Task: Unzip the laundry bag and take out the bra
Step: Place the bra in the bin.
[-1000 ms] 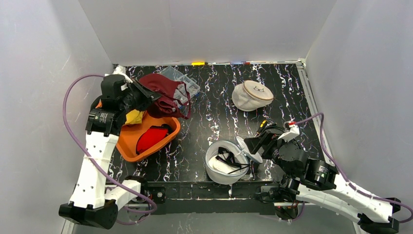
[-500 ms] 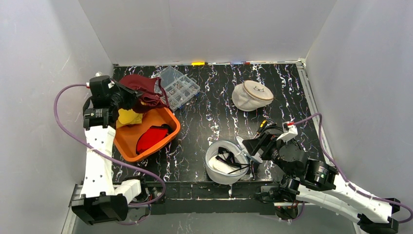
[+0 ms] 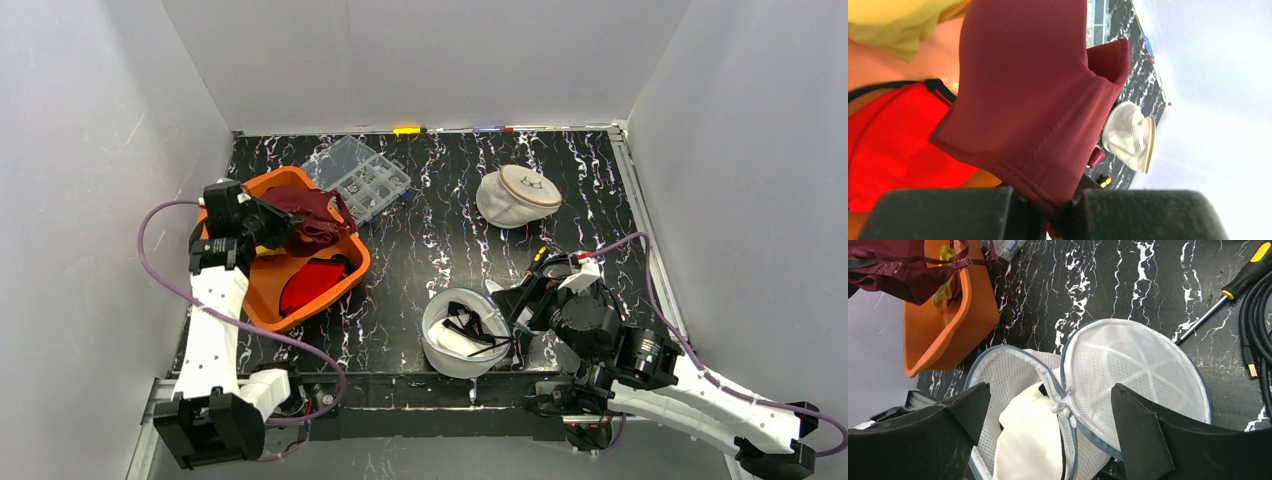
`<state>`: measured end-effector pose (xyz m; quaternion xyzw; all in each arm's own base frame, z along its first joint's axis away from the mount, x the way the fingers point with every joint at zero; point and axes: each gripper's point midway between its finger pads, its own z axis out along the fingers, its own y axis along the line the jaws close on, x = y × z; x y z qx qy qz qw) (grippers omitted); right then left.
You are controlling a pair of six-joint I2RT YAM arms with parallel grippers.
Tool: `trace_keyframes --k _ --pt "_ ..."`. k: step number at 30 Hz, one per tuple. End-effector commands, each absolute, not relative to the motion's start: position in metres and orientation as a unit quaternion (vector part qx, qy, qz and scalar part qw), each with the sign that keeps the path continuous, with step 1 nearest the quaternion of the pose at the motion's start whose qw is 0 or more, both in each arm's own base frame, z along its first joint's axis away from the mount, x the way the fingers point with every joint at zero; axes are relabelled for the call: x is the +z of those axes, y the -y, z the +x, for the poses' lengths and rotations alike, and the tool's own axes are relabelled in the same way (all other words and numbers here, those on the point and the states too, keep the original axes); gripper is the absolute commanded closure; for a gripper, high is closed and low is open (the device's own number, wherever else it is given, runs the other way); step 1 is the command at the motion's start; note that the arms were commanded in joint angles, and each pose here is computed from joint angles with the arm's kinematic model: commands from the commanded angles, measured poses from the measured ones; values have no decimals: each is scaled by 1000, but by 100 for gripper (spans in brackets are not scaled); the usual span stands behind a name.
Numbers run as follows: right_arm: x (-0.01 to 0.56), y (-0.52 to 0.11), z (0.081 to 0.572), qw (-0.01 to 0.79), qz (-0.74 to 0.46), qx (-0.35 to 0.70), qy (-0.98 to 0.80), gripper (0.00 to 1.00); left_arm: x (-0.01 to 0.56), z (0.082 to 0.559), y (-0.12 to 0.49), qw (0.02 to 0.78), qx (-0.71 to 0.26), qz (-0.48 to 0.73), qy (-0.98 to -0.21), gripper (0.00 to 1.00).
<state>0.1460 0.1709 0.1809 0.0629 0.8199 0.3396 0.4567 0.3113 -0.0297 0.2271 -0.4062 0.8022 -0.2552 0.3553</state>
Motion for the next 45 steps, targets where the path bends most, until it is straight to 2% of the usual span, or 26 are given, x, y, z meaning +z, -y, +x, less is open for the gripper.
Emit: trace_keyframes --k 1,6,11,22,28,37,39,45 --pt "190 -178 149 466 63 354 -809 2 258 291 52 380 -319 -362 -789 100" --pt "184 -184 149 459 62 360 -810 2 247 277 64 361 -343 -366 -786 100" --pt "179 -189 146 447 65 369 -812 3 199 277 68 315 -345 -391 -793 100" --pt "177 -184 145 445 71 371 -812 3 154 279 22 330 -208 -442 -808 100" --pt "175 -180 143 446 73 369 -812 3 143 262 -21 341 -81 -477 -806 100" --pt "172 -181 141 440 75 376 -812 3 114 259 -20 303 -63 -464 -830 100" --pt "173 -180 142 441 75 374 -812 3 116 259 -17 301 -71 -459 -833 90" --pt "174 -181 143 444 73 372 -812 3 142 255 -20 326 -67 -441 -833 43"
